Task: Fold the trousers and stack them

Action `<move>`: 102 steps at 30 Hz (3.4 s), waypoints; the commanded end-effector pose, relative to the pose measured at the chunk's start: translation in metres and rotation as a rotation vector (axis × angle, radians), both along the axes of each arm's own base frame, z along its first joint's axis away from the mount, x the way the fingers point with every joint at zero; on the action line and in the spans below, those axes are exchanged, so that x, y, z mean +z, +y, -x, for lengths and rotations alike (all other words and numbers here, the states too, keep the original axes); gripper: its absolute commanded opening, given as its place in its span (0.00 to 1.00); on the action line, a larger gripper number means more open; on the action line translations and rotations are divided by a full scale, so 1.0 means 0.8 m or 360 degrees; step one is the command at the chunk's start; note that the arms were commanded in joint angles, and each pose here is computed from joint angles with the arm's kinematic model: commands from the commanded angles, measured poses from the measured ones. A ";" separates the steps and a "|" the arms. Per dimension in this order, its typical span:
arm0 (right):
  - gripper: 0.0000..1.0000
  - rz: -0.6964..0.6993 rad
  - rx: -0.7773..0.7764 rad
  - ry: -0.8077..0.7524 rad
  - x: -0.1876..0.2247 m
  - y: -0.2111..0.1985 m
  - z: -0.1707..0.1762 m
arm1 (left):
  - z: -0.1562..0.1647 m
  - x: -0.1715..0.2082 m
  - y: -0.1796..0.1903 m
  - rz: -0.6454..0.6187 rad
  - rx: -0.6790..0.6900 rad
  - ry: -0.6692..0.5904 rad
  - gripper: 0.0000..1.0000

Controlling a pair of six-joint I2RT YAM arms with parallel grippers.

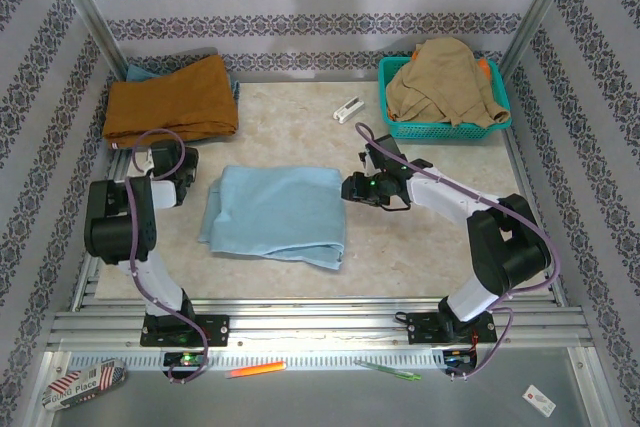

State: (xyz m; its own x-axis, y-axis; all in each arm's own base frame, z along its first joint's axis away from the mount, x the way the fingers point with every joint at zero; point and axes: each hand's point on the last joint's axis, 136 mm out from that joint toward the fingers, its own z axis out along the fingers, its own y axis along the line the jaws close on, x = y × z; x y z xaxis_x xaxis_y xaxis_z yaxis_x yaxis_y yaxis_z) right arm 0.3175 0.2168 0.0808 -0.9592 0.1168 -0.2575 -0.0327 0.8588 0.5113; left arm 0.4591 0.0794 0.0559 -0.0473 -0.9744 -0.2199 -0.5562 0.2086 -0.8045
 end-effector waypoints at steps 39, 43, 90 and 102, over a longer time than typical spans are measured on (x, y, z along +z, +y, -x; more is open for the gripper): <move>0.54 -0.0035 -0.0023 0.0031 -0.016 0.014 -0.011 | -0.088 -0.005 0.064 -0.0183 -0.0018 -0.0217 0.00; 0.53 -0.0036 -0.0019 0.0010 -0.009 0.013 -0.013 | -0.038 -0.026 0.014 -0.0154 -0.0048 -0.0150 0.00; 0.80 0.0002 0.0377 0.0229 -0.086 0.045 0.091 | 0.253 -0.038 -0.152 -0.0593 -0.1228 0.0895 1.00; 0.44 -0.0330 0.0313 0.0219 -0.073 0.080 0.092 | 0.258 -0.069 -0.167 -0.0472 -0.1254 0.0905 0.42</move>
